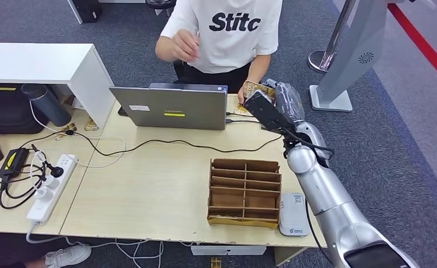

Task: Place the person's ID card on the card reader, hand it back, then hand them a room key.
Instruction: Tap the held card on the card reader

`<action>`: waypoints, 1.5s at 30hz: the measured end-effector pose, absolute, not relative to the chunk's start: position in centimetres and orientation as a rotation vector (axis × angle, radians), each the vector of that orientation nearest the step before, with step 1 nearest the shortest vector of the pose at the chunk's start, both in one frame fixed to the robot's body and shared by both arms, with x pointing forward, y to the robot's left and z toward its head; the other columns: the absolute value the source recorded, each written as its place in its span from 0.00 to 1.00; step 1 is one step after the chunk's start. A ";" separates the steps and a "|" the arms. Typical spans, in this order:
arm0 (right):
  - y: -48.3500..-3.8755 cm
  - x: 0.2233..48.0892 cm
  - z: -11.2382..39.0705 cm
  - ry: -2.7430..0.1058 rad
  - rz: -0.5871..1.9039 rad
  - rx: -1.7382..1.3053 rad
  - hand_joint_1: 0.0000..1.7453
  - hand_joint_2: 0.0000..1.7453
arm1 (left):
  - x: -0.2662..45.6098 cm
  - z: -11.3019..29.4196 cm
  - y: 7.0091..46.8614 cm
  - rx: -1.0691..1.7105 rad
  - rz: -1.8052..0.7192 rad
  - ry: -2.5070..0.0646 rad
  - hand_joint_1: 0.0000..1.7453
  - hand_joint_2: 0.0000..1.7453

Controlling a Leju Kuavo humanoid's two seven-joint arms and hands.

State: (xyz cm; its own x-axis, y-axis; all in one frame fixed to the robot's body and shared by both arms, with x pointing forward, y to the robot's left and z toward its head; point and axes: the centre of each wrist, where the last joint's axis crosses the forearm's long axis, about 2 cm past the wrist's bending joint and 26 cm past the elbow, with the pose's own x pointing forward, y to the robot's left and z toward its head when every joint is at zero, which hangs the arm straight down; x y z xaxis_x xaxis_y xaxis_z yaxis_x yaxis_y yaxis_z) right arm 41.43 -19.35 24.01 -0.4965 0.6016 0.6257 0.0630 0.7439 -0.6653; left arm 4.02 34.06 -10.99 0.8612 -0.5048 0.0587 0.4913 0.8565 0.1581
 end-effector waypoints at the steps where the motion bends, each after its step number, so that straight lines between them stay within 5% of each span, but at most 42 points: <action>1: -19.3 41.2 24.1 -2.014 0.716 -0.497 1.00 1.00 | 3.9 -11.0 34.0 0.139 -0.523 -0.100 0.00 1.00; 6: -19.7 38.5 23.6 -2.092 0.654 -0.452 1.00 1.00 | 3.6 -11.0 34.0 0.142 -0.494 -0.105 0.00 1.00; 15: -25.8 24.8 17.5 -2.190 0.423 -0.477 1.00 1.00 | 1.8 -11.2 33.9 0.211 -0.343 -0.162 0.00 1.00; 22: -29.5 19.4 16.3 -2.113 0.352 -0.594 1.00 1.00 | 1.5 -11.2 33.7 0.229 -0.301 -0.178 0.00 1.00; 36: -30.9 16.4 16.4 -1.957 0.487 -0.812 1.00 1.00 | 1.4 -11.2 33.5 0.287 -0.274 -0.197 0.00 1.00; 45: -30.8 16.2 15.1 -1.632 0.783 -1.004 1.00 1.00 | 1.5 -11.2 33.6 0.253 -0.268 -0.166 0.00 1.00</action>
